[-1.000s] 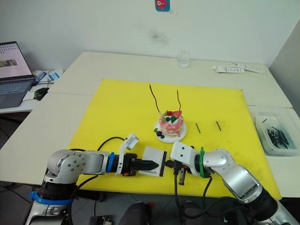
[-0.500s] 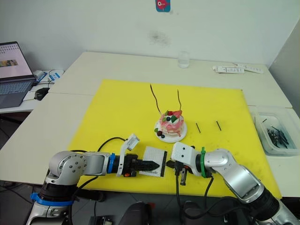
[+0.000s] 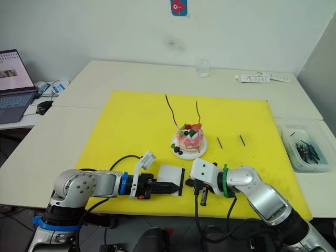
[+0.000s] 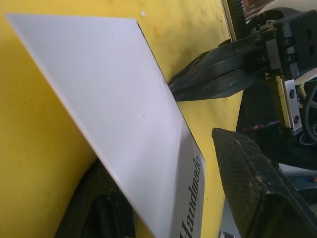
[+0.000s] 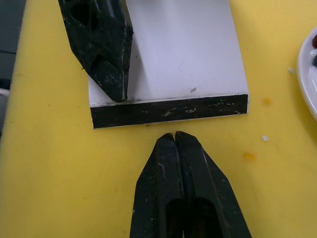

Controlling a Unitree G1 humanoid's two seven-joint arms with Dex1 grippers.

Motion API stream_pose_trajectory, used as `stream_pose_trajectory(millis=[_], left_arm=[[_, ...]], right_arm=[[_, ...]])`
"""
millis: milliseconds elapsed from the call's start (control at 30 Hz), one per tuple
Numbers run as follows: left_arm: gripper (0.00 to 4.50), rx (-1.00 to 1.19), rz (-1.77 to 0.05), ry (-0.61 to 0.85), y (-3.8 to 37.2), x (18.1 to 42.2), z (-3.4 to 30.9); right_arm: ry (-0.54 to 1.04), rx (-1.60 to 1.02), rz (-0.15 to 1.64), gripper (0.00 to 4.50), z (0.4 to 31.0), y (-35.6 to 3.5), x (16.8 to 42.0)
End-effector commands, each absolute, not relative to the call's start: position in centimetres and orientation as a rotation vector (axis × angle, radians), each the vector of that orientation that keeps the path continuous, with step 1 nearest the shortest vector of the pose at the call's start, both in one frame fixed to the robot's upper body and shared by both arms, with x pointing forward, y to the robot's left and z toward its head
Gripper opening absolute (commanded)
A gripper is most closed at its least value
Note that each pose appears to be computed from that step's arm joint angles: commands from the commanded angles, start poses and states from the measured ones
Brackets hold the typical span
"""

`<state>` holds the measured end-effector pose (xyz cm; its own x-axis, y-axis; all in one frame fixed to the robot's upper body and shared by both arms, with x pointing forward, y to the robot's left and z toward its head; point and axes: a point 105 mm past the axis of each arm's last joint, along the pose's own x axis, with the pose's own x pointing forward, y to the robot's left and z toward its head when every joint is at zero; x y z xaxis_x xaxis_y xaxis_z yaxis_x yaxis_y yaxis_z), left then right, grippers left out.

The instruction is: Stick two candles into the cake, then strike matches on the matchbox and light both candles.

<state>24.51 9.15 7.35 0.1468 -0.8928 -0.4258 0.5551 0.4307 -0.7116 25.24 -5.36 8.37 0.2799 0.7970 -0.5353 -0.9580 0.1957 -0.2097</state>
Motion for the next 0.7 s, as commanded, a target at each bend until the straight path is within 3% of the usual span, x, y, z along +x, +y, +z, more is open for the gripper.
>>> stream_pose_trajectory(millis=[33, 700], left_arm=[[2.57, -0.447, -0.998, 1.076, 10.38, 23.72, 4.74], [2.57, -0.458, -0.985, 1.079, 10.54, 23.74, 4.48]], right_arm=[[0.315, -0.583, 1.272, 0.0, 8.61, -4.99, 25.46], [0.278, -0.56, 1.288, 0.0, 9.13, -4.44, 25.43]])
